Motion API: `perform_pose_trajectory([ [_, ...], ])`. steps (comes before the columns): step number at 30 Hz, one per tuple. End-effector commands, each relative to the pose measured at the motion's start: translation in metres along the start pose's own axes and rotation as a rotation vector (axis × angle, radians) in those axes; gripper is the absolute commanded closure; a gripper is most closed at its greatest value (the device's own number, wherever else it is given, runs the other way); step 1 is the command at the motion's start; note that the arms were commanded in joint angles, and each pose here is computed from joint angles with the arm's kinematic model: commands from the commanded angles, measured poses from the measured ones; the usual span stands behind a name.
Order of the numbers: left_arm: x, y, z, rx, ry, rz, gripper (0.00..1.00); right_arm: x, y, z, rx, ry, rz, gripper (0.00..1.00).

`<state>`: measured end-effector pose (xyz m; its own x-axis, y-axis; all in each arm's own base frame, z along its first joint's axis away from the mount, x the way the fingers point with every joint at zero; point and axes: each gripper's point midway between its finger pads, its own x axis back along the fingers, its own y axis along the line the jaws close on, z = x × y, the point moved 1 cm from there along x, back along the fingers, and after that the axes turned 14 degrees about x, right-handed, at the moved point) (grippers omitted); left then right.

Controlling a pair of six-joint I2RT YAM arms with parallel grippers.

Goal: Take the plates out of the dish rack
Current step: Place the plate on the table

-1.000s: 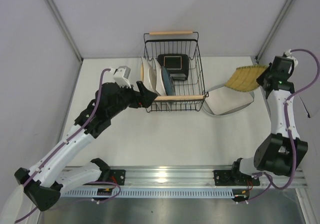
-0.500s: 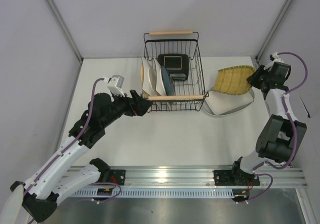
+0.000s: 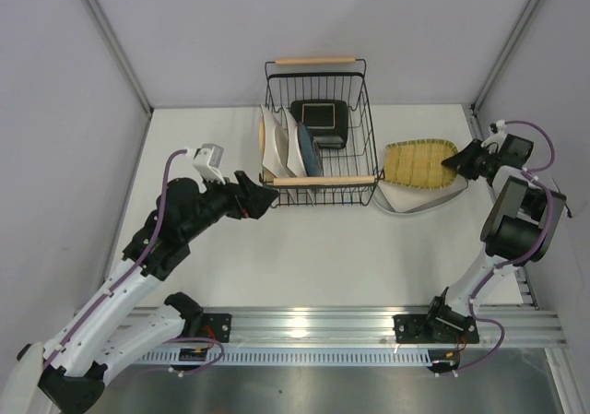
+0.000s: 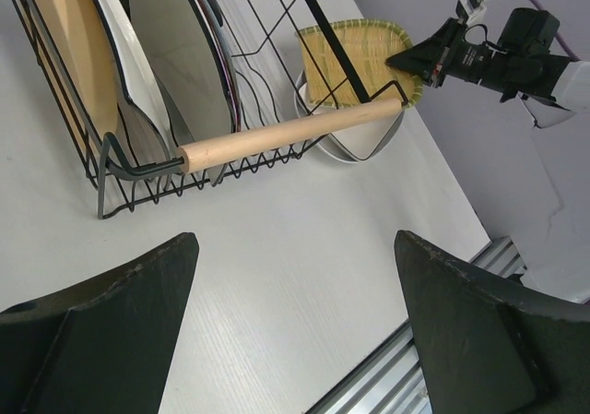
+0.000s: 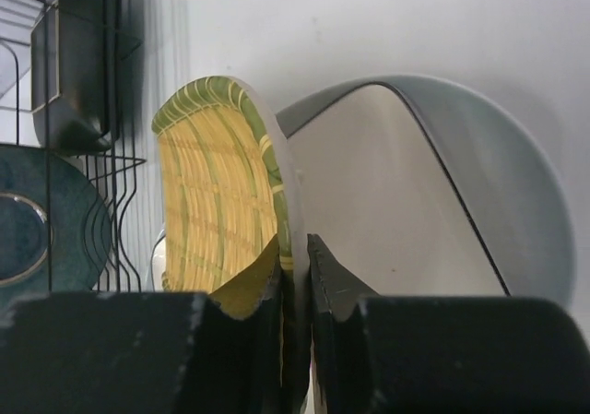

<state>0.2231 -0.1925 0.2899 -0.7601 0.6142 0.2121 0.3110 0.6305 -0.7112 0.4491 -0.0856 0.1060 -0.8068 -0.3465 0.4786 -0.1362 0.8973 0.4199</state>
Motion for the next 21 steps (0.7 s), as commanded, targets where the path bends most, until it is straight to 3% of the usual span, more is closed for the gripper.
perform_pose_trajectory([
  [1, 0.001, -0.009, -0.006, 0.018, -0.020, 0.042, 0.05, 0.000, -0.010, 0.003, -0.070, 0.031, 0.018, 0.96],
  [3, -0.002, -0.009, -0.004, 0.025, -0.011, 0.046, 0.05, -0.001, -0.026, 0.016, -0.123, 0.090, 0.081, 0.80],
  [5, -0.005, -0.010, -0.003, 0.033, 0.000, 0.052, 0.05, -0.001, -0.032, 0.021, -0.145, 0.104, 0.107, 0.73],
  [7, -0.007, -0.010, -0.001, 0.038, 0.008, 0.051, 0.06, -0.001, -0.038, 0.025, -0.165, 0.129, 0.143, 0.55],
  [8, -0.008, -0.010, -0.001, 0.042, 0.010, 0.053, 0.06, 0.000, -0.039, 0.024, -0.167, 0.131, 0.157, 0.41],
  [9, -0.008, -0.010, -0.001, 0.044, 0.011, 0.052, 0.06, 0.004, -0.044, 0.021, -0.171, 0.131, 0.202, 0.37],
  [14, -0.010, -0.011, -0.002, 0.050, 0.011, 0.056, 0.06, 0.023, -0.049, 0.002, -0.164, 0.083, 0.326, 0.29],
  [21, -0.010, -0.010, 0.000, 0.054, 0.019, 0.053, 0.06, 0.086, -0.062, -0.043, -0.225, -0.044, 0.696, 0.27],
])
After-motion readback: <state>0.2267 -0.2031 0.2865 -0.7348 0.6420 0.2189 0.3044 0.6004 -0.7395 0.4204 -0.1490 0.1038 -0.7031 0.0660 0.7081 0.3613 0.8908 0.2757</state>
